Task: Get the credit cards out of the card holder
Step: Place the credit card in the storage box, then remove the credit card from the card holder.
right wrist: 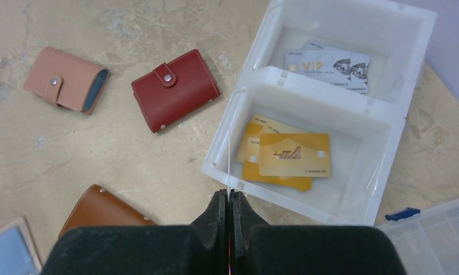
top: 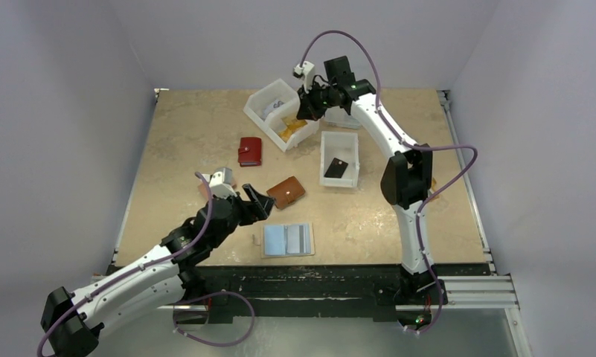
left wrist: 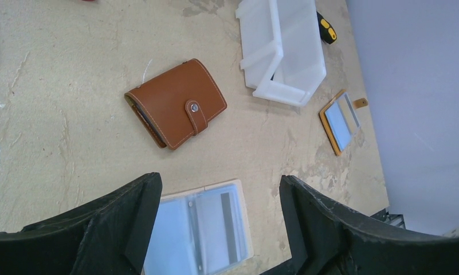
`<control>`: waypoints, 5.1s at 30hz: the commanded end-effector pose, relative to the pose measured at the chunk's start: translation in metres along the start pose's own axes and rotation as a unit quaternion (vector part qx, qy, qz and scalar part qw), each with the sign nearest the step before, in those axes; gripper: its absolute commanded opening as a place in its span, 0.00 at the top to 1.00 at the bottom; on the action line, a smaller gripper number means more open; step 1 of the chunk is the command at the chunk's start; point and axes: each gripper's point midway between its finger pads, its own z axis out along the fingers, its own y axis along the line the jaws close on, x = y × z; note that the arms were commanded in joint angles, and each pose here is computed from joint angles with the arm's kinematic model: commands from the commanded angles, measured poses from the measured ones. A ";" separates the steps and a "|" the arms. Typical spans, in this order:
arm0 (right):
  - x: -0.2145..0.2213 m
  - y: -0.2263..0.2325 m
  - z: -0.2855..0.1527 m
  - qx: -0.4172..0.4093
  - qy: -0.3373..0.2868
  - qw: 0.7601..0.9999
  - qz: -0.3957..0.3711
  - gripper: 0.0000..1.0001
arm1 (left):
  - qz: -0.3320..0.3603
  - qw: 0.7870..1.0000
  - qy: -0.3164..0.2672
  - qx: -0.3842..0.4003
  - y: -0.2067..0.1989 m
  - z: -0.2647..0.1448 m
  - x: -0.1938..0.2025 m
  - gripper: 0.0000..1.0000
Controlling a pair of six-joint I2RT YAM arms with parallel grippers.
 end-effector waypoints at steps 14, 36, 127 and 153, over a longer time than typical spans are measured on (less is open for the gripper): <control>-0.015 -0.009 0.030 0.050 -0.011 0.998 -0.028 1.00 | -0.004 1.000 -0.014 -0.024 0.009 0.002 -0.004 0.20; 0.006 -0.020 0.065 0.072 0.008 0.997 -0.029 0.93 | 0.010 0.999 -0.009 -0.039 0.014 0.007 -0.001 0.19; 0.167 0.139 -0.155 -0.108 -0.039 0.993 0.013 0.01 | 0.199 0.899 0.294 -0.257 -0.024 0.040 0.157 0.31; 0.171 0.142 -0.162 -0.078 -0.049 0.996 0.012 0.01 | 0.205 0.915 0.269 -0.219 -0.025 0.024 0.170 0.35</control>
